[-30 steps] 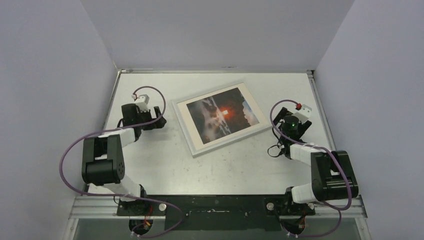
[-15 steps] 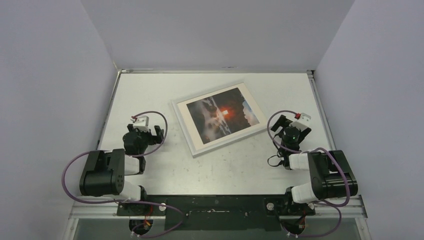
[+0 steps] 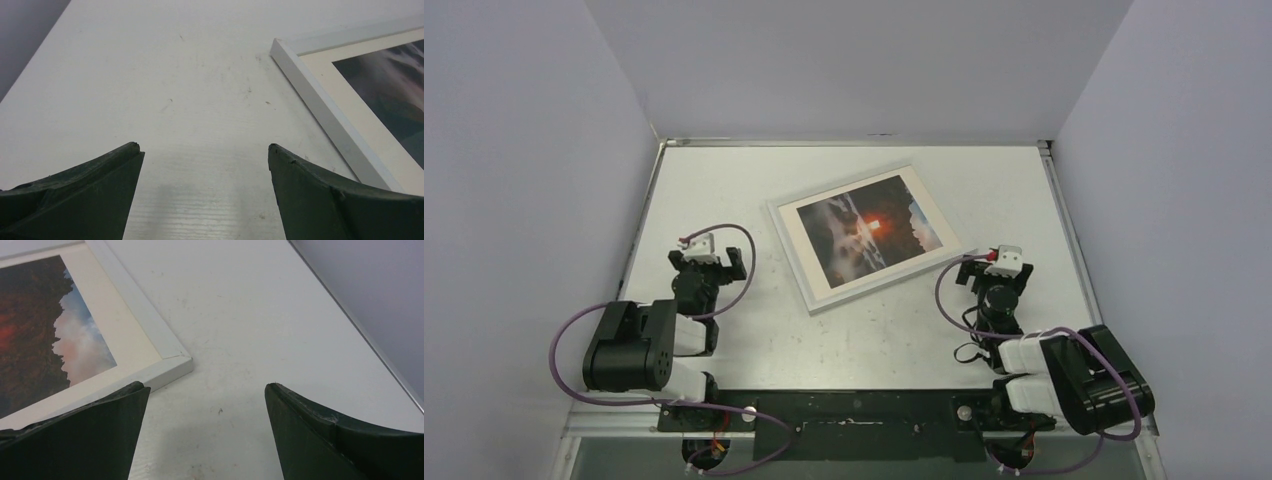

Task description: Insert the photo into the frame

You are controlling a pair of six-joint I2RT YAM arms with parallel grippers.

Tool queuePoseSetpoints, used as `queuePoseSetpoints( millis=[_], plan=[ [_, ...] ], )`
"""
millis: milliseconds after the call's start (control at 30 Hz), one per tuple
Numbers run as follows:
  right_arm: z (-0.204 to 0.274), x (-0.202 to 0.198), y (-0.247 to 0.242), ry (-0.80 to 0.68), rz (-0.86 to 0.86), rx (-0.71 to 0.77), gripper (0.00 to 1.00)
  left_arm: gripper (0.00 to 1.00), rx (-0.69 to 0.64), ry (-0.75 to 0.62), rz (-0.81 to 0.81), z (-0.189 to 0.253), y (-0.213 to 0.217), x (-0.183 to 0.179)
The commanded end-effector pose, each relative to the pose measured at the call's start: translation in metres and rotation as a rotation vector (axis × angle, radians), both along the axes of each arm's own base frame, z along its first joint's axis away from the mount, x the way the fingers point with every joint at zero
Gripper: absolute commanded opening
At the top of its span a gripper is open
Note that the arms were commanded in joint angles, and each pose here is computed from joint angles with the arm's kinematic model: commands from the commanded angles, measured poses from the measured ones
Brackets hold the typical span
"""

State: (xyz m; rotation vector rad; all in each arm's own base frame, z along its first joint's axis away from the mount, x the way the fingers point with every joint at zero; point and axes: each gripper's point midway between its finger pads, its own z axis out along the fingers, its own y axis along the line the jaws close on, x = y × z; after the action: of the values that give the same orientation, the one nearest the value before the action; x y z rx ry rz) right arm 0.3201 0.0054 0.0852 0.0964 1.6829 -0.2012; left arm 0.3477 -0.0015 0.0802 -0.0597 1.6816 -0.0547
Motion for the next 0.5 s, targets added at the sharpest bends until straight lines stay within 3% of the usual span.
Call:
queuePoseSetpoints(
  millis=[0, 233, 367, 467],
  plan=[
    [0.034, 0.002, -0.018, -0.156, -0.090, 0.109, 0.90, 0.96, -0.027, -0.046, 0.139, 0.022, 0.022, 0.021],
    [0.030, 0.009, -0.047, -0.189, -0.133, 0.110, 0.90, 0.96, 0.003, -0.017, 0.042, 0.018, 0.004, 0.024],
    [0.014, 0.024, -0.033, -0.152, -0.045, 0.059, 0.90, 0.96, 0.041, -0.087, -0.035, 0.029, -0.013, 0.018],
    [-0.003, 0.040, -0.027, -0.039, -0.030, 0.041, 0.90, 0.96, 0.015, 0.005, 0.016, 0.018, -0.005, 0.030]
  ],
)
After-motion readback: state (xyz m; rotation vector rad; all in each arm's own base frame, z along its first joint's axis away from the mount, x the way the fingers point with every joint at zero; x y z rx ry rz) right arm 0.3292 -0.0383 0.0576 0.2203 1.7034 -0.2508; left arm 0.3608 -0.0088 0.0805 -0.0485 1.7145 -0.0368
